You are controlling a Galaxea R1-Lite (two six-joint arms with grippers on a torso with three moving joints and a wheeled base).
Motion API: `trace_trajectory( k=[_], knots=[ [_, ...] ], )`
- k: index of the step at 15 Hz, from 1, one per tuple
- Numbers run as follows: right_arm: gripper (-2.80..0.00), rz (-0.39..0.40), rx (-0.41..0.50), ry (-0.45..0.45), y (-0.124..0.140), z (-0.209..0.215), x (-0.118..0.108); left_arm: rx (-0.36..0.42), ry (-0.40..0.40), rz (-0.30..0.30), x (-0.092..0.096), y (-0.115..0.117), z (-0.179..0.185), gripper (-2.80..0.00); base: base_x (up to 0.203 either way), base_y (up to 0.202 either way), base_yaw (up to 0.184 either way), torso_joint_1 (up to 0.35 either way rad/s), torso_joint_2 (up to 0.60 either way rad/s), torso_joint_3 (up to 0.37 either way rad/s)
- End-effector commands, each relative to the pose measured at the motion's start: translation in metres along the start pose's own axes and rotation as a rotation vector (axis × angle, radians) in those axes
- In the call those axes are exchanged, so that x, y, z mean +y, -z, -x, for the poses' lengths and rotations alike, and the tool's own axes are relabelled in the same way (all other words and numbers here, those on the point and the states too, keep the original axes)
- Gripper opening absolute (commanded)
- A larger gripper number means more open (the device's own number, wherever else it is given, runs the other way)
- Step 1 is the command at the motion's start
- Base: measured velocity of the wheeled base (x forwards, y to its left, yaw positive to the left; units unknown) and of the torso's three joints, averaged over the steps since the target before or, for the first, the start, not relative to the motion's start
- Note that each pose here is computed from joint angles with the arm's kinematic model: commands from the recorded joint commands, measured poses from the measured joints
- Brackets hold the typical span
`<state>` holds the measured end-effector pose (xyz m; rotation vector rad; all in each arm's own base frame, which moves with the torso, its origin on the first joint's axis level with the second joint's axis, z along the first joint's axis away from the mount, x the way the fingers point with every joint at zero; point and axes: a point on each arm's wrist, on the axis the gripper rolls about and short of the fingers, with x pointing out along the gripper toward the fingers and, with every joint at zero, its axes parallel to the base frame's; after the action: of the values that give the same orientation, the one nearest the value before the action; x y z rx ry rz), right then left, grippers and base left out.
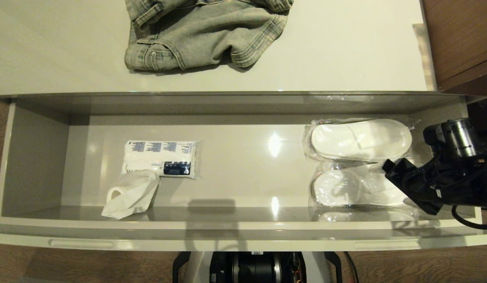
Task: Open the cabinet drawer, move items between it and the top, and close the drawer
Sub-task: Take out the disposable slippers from the drawer
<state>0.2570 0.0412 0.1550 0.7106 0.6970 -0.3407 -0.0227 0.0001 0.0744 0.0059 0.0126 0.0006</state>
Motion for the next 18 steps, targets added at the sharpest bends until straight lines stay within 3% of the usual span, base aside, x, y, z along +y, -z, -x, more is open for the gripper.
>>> trace_trajectory(
  k=[1,7,9,12,18],
  knots=[
    [0.0,-0.004,-0.006,-0.031,0.005,-0.018,-0.005,0.0,-0.001,0.0,0.0,0.0,0.0,-2.8,0.0,0.0,0.0,0.0,0.0,0.0],
    [0.0,0.0,-0.003,-0.038,0.005,-0.02,-0.005,0.0,-0.001,0.0,0.0,0.0,0.0,-2.8,0.0,0.0,0.0,0.0,0.0,0.0],
    [0.0,0.068,-0.019,-0.126,0.003,-0.038,0.004,0.0,-0.001,0.0,0.0,0.0,0.0,-2.8,0.0,0.0,0.0,0.0,0.0,0.0],
    [0.0,0.118,-0.032,-0.178,0.008,-0.071,0.008,0.0,-0.001,0.0,0.0,0.0,0.0,-2.8,0.0,0.0,0.0,0.0,0.0,0.0],
    [0.0,0.123,-0.048,-0.184,0.007,-0.078,0.007,0.0,-0.001,0.0,0.0,0.0,0.0,-2.8,0.0,0.0,0.0,0.0,0.0,0.0]
  ],
)
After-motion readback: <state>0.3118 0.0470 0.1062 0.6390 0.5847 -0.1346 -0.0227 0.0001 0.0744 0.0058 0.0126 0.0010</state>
